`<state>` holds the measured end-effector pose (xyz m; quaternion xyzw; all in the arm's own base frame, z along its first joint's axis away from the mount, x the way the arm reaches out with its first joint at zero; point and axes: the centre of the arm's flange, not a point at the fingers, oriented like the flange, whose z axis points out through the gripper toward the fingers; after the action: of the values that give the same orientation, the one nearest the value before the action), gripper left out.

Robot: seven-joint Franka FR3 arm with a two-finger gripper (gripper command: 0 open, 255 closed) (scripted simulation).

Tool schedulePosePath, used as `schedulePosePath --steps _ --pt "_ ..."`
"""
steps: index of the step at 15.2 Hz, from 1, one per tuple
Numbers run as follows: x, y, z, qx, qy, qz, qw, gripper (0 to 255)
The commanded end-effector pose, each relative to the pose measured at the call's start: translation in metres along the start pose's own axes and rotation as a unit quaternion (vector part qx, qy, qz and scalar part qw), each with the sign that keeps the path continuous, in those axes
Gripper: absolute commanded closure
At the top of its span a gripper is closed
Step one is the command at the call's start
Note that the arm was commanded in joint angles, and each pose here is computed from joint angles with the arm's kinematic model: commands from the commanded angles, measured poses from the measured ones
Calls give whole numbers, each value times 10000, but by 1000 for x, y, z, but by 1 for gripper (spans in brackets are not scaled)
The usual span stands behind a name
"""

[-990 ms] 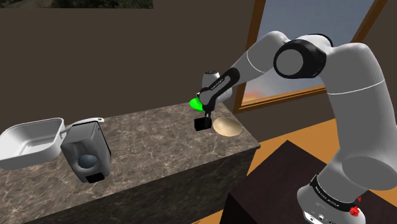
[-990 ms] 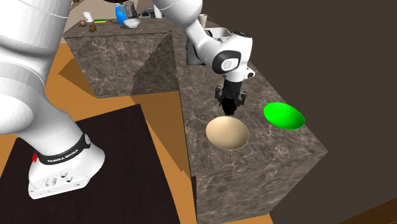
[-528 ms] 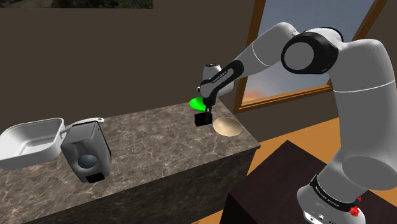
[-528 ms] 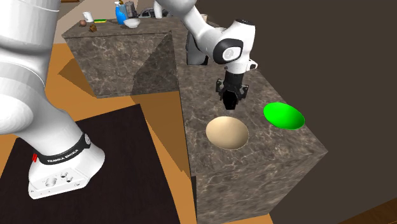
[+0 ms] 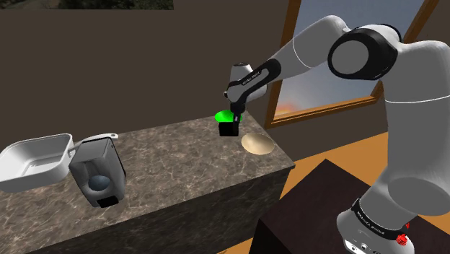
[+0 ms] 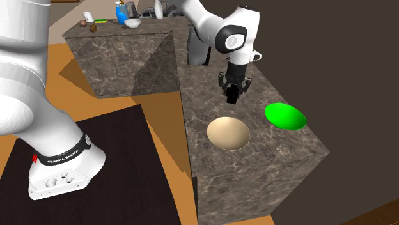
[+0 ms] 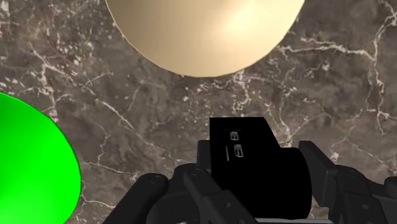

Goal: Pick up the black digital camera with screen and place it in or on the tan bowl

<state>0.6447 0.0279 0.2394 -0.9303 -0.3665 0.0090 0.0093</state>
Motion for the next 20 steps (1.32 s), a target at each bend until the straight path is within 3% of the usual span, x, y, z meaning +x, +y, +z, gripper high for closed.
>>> schedulePosePath --steps 1,12,20 --pt "-12 3 -4 0 0 -1 10000 255" --pt "-157 42 -10 0 0 -1 10000 255" --pt "-157 43 32 0 0 -1 10000 255"
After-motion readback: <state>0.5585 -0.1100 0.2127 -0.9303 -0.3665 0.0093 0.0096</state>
